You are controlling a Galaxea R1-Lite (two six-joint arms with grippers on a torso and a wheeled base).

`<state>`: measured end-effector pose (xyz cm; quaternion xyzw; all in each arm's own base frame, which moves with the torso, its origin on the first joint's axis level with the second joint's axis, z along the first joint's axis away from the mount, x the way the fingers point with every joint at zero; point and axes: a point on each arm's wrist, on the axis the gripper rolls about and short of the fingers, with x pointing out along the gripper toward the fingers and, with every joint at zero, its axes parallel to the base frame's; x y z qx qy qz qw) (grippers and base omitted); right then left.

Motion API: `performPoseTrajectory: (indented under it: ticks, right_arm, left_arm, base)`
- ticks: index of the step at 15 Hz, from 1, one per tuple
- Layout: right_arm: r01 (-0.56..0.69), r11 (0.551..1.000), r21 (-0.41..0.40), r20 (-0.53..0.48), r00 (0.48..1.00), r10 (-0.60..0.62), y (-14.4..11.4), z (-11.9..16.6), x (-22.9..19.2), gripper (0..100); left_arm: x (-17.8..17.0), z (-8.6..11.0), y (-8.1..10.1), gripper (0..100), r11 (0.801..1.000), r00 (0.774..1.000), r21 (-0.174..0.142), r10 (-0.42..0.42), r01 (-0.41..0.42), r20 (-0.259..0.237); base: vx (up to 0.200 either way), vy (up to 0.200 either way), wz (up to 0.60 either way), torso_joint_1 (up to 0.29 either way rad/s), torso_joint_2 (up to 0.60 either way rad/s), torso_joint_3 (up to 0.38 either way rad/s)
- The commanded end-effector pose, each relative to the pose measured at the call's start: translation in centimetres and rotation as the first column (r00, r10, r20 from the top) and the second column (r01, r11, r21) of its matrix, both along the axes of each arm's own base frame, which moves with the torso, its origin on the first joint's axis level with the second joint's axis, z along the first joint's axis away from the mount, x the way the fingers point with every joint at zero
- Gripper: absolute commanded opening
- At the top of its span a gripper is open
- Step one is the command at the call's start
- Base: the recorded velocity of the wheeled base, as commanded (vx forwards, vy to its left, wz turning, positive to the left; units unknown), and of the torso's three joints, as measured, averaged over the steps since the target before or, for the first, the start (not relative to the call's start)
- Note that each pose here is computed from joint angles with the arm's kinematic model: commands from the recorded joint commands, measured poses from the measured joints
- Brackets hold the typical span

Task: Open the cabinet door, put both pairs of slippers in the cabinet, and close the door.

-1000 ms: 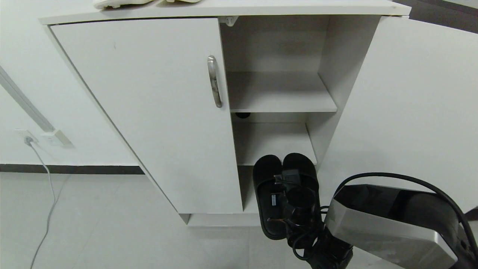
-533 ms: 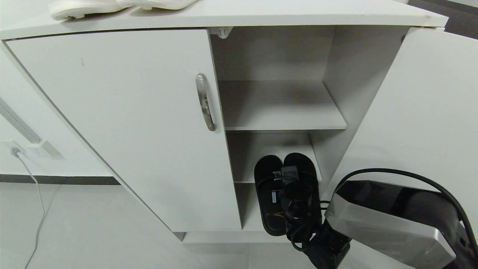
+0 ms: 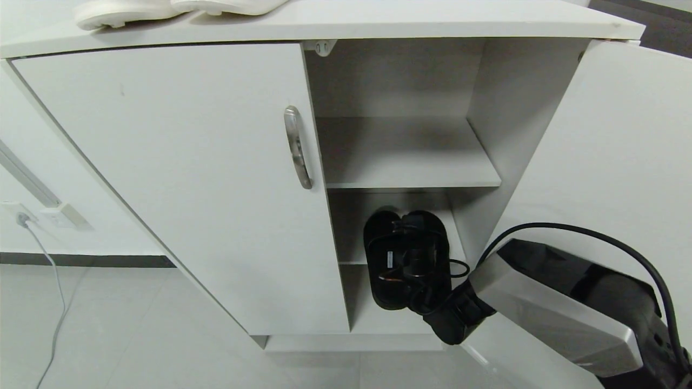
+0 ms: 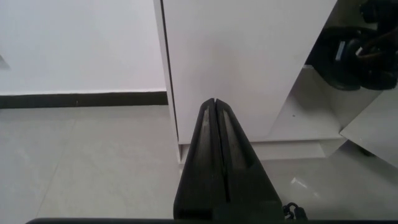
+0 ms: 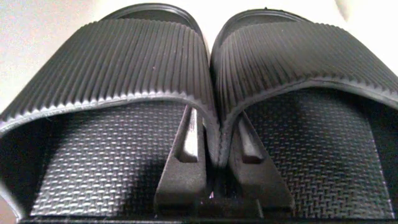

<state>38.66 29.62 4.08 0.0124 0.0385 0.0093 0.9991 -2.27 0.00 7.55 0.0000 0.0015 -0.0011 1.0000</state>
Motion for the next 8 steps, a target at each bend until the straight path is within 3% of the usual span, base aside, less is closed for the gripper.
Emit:
performPoseTrajectory:
  ticks: [1, 8]
  right_arm:
    - [0.022, 1.0, 0.014, 0.013, 1.0, -0.022, -0.1, 0.0, 2.3, 0]
    - [0.072, 0.997, -0.027, 0.087, 0.994, -0.069, -0.4, 0.8, 6.9, 0]
  left_arm:
    - [0.0, 0.0, 0.0, 0, 1.0, 1.0, 0.0, 0.001, -0.001, -0.002]
    - [0.0, 0.0, 0.0, 0, 1.0, 1.0, 0.0, 0.001, -0.001, 0.0]
  base:
    - [0.0, 0.0, 0.0, 0.0, 0.0, 0.0]
    - [0.0, 0.0, 0.0, 0.0, 0.0, 0.0]
